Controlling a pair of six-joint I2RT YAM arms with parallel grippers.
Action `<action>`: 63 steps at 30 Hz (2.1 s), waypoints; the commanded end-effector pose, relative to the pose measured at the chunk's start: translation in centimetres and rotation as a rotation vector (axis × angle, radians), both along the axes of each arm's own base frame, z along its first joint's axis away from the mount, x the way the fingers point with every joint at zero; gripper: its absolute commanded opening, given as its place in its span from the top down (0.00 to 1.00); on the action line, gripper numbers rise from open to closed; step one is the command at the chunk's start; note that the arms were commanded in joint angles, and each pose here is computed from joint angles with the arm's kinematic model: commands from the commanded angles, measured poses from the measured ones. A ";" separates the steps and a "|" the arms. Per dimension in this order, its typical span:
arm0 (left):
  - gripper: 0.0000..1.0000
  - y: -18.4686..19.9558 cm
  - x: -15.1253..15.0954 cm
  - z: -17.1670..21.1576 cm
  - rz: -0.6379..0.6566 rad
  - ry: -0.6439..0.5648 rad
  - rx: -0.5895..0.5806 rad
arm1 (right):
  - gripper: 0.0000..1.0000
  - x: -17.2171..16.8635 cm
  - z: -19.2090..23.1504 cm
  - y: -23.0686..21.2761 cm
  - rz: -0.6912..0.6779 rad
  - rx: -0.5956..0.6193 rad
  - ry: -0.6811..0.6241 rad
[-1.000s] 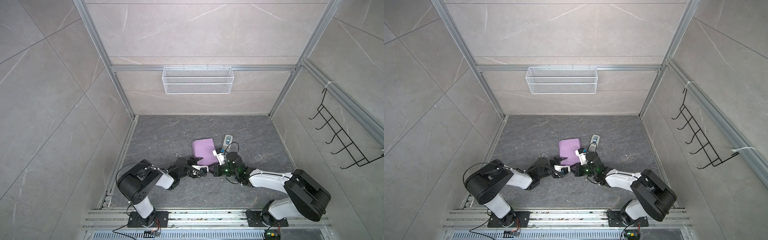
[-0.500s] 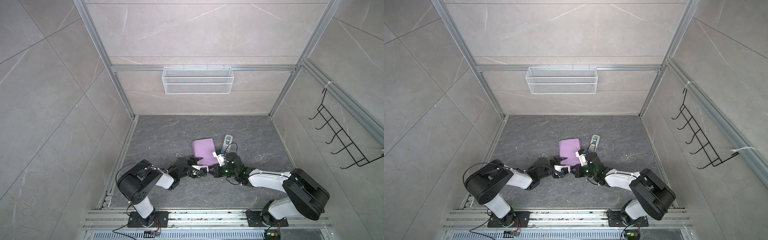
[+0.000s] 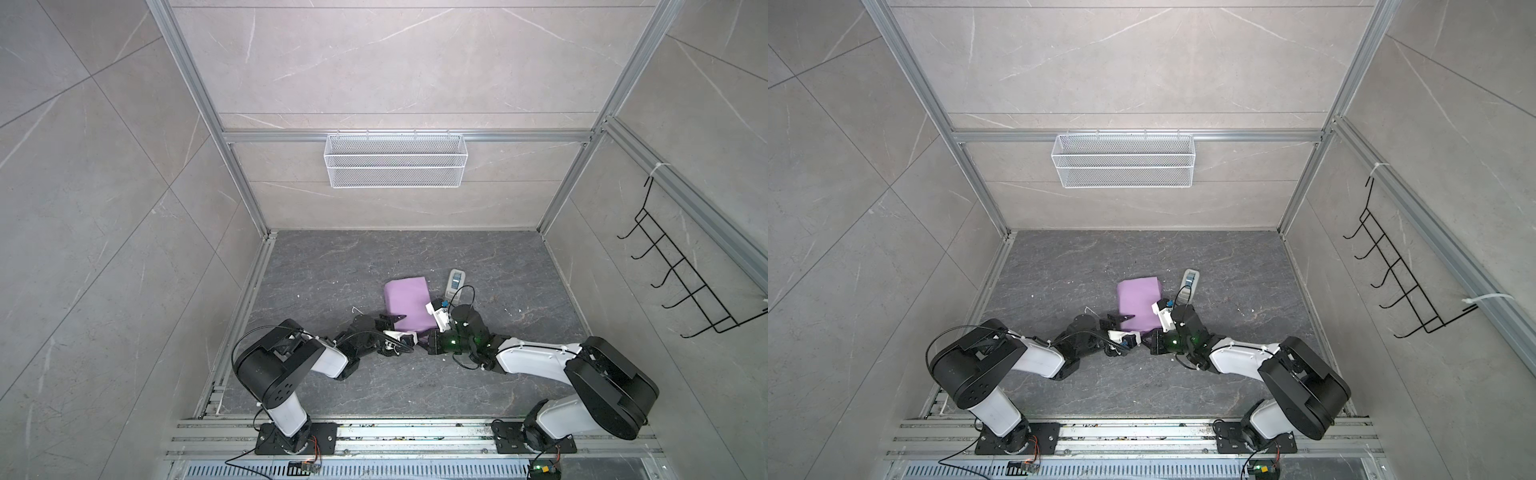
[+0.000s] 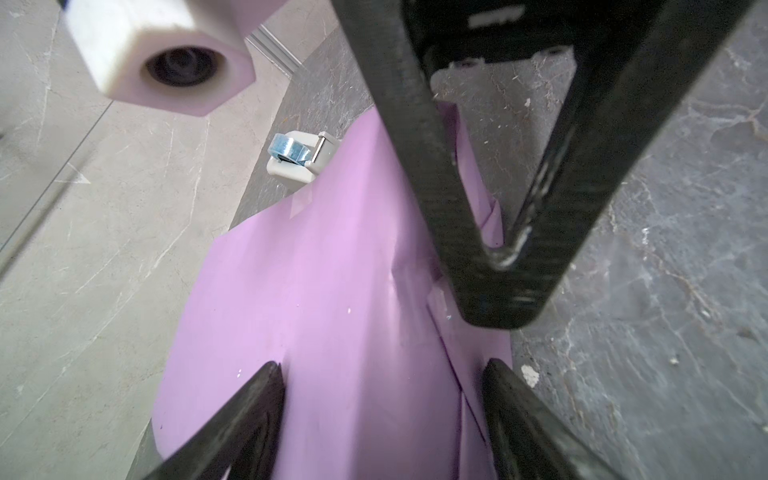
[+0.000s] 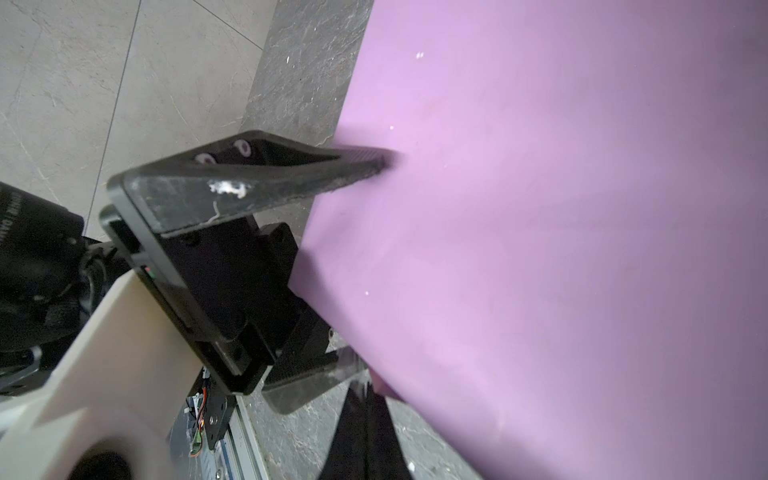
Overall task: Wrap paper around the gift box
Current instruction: 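Press the right gripper on the folded flap while the left gripper holds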
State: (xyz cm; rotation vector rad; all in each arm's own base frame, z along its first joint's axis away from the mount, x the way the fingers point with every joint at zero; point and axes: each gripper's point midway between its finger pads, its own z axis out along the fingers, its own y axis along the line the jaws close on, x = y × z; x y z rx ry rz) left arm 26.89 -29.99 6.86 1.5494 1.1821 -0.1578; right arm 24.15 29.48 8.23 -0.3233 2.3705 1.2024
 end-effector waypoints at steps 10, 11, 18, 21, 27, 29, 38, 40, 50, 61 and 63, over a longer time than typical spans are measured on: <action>0.24 0.7 -0.3 -2.3 0.020 0.099 0.041 | 1.00 1.2 0.1 -0.1 -0.031 -0.016 -0.005; 0.24 0.7 -0.3 -2.3 0.020 0.098 0.041 | 1.00 1.2 0.1 -0.2 -0.031 -0.015 -0.005; 0.24 0.7 -0.2 -2.4 0.022 0.099 0.043 | 1.00 1.5 0.0 -0.3 -0.039 -0.021 -0.002; 0.24 0.7 -0.2 -2.4 0.022 0.099 0.043 | 1.00 1.6 -0.1 -0.3 -0.040 -0.021 0.001; 0.24 0.7 -0.2 -2.4 0.022 0.099 0.043 | 1.00 1.8 -0.2 -0.2 -0.045 -0.024 0.003; 0.24 0.6 -0.3 -2.4 0.021 0.100 0.044 | 1.00 1.9 -0.2 -0.2 -0.047 -0.024 0.004; 0.24 0.6 -0.2 -2.4 0.020 0.099 0.043 | 1.00 2.2 0.0 -0.2 -0.055 -0.022 0.008; 0.24 0.6 -0.2 -2.4 0.020 0.100 0.043 | 1.00 2.3 0.2 -0.1 -0.061 -0.015 0.008; 0.24 0.6 -0.2 -2.4 0.019 0.100 0.043 | 0.92 2.8 0.6 -0.1 -0.114 0.019 0.035; 0.24 0.6 -0.2 -2.3 0.020 0.099 0.040 | 0.87 3.1 0.6 -0.6 -0.206 0.068 0.099; 0.24 0.6 -0.2 -2.3 0.019 0.099 0.039 | 0.85 3.1 0.6 -0.6 -0.215 0.069 0.106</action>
